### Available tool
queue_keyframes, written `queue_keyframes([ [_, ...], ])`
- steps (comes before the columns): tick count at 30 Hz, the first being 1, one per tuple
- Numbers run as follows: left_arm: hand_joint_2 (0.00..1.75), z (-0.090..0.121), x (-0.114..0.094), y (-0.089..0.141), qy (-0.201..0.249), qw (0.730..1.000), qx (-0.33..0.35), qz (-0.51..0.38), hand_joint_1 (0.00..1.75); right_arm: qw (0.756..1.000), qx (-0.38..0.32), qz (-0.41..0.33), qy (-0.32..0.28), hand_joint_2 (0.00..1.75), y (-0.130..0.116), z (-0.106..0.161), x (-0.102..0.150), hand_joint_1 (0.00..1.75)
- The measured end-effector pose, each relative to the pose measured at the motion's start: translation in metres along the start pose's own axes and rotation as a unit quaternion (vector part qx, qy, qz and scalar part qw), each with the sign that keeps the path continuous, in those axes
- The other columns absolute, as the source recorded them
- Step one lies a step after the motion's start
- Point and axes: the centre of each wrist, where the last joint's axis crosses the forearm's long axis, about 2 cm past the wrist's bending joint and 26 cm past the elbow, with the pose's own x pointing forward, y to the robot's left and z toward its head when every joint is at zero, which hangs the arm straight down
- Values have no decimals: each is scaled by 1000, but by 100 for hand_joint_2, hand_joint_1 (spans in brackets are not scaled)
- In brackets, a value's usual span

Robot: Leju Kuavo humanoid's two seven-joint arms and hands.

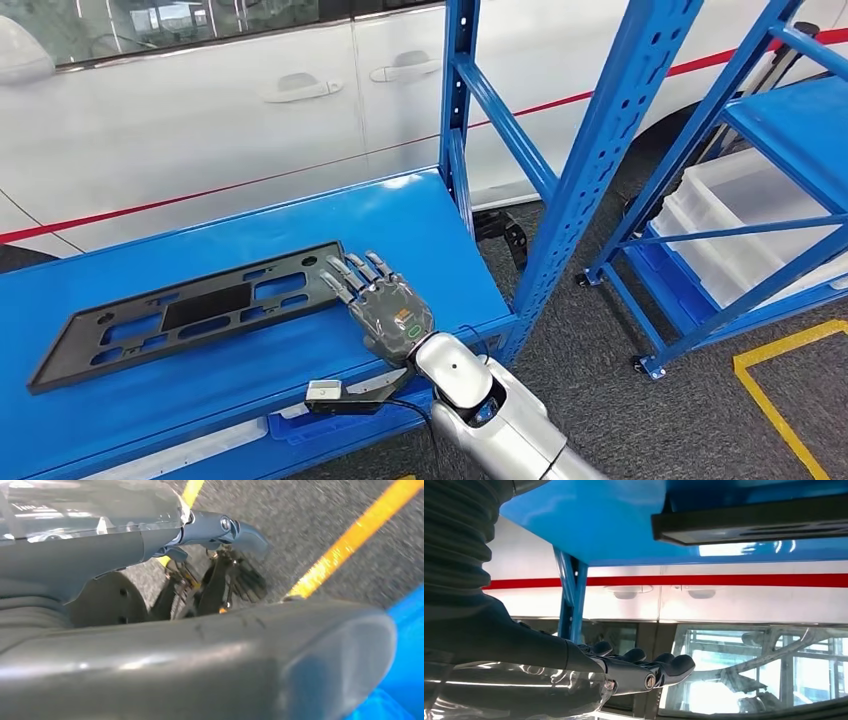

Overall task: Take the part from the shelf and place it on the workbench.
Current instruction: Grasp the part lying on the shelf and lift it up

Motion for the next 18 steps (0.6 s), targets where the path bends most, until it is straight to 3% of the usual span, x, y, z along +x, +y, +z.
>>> queue_keyframes([
  [10, 0, 0, 0, -1, 5, 1000, 3, -10, 0, 999, 24, -23, 1, 175, 4, -5, 6, 0],
  [18, 0, 0, 3, -6, 3, 1000, 2, -15, 0, 998, 34, -53, -20, 175, 6, -21, 33, 0],
])
